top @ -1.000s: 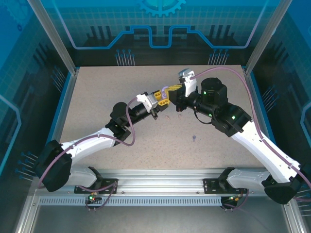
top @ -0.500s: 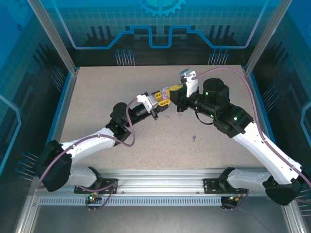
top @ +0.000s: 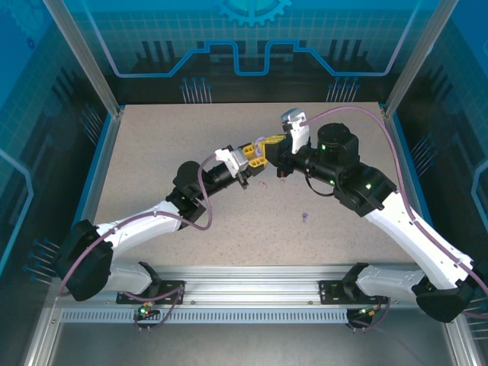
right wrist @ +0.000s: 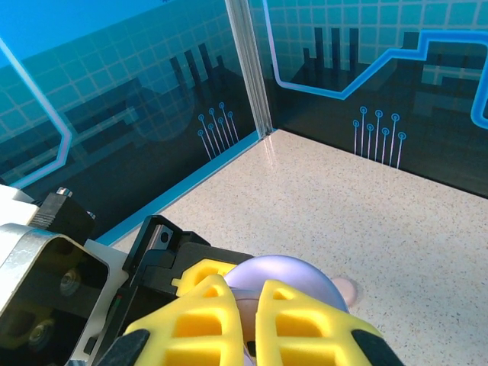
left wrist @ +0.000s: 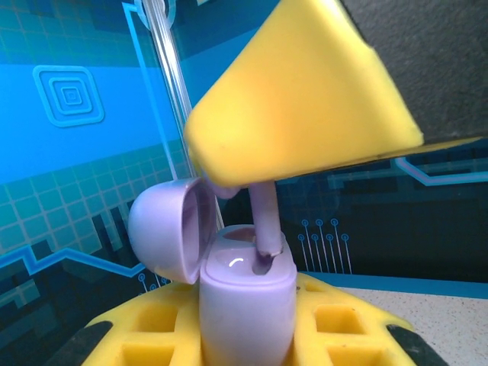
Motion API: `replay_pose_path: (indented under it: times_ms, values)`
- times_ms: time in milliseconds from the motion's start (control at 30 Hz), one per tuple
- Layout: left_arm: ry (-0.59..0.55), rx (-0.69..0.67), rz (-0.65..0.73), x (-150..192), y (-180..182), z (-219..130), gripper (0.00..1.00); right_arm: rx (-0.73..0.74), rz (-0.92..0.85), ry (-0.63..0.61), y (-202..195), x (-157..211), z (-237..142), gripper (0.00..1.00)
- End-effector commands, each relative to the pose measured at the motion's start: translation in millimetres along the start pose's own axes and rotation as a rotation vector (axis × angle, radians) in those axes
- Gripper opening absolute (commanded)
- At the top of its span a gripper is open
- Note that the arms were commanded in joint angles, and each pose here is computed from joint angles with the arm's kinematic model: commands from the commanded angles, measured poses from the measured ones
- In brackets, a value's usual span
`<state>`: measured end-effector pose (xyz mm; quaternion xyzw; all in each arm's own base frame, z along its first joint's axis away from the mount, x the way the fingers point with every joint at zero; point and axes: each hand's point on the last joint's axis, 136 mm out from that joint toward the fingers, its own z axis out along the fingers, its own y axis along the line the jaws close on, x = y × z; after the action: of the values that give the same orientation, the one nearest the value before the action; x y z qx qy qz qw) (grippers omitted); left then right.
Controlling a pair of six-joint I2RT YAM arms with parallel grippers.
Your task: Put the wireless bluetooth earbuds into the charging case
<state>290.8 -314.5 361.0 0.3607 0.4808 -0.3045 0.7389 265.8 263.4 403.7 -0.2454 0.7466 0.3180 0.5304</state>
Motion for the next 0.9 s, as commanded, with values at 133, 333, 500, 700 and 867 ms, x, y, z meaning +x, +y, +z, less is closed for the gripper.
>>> replay_pose_path:
  times_ms: [133, 333, 500, 700, 867]
  values:
    - [-0.079, 0.015, 0.023, -28, -2, 0, 0.0, 0.026, 0.004, 0.013, -7, 11, 4, 0.08]
    - [-0.079, 0.013, 0.02, -28, -2, 0, 0.0, 0.008, -0.03, 0.034, -4, 15, 6, 0.09]
    - [-0.068, 0.004, 0.008, -25, 0, 1, 0.0, 0.004, -0.03, 0.032, -2, 13, 4, 0.21]
    - [-0.042, 0.004, -0.02, -14, 0, 3, 0.0, -0.004, -0.005, 0.005, 2, -1, -1, 0.36]
    - [-0.035, -0.003, -0.045, -7, 0, 2, 0.0, -0.024, 0.012, -0.015, 8, -16, -6, 0.49]
